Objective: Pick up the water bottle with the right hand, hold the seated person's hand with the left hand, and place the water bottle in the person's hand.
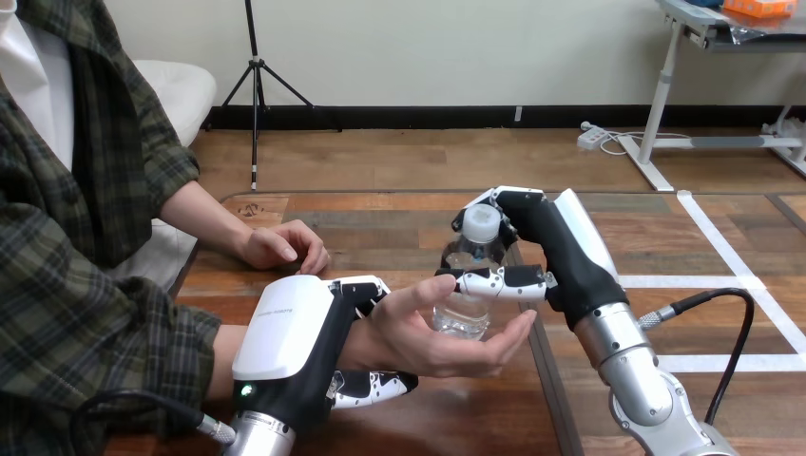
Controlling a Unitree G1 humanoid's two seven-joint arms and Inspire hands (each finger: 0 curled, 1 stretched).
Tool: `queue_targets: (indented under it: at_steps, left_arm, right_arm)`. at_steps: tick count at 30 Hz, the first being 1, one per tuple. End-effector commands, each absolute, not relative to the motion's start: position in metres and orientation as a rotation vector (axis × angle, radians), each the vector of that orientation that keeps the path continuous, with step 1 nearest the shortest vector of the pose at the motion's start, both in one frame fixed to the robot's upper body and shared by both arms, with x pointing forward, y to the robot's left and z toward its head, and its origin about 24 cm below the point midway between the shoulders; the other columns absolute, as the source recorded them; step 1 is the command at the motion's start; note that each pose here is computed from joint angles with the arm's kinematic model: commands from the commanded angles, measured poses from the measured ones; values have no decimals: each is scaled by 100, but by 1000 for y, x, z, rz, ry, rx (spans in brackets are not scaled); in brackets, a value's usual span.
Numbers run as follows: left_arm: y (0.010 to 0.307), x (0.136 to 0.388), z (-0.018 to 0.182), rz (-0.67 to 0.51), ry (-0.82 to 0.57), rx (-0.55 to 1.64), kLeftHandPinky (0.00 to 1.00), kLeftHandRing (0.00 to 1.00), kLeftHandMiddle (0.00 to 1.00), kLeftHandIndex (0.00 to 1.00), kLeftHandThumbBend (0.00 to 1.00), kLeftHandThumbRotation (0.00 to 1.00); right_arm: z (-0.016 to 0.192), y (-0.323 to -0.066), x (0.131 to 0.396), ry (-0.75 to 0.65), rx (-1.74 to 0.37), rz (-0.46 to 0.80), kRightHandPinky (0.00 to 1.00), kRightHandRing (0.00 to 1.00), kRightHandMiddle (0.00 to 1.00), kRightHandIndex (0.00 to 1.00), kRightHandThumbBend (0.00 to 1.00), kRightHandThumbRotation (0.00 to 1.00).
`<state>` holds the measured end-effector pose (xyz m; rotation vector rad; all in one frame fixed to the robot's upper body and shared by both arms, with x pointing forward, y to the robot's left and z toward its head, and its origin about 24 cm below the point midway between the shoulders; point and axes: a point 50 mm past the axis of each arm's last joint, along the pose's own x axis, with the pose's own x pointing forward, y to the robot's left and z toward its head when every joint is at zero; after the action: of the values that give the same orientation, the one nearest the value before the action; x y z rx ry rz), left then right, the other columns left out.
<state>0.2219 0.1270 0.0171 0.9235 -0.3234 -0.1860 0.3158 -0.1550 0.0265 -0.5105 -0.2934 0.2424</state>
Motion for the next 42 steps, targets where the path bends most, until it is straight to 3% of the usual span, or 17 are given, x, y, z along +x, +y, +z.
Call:
queue_targets:
  at_steps: [1, 42]
  left_arm:
    - [116, 225, 28, -204, -399, 898, 40, 42, 45, 46, 81, 0]
    - [117, 228, 29, -211, -388, 906, 40, 42, 45, 46, 81, 0]
  right_arm:
    - [54, -152, 323, -440, -482, 233, 39, 43, 49, 50, 71, 0]
    - [52, -163, 292, -497, -435, 247, 43, 45, 49, 50, 70, 0]
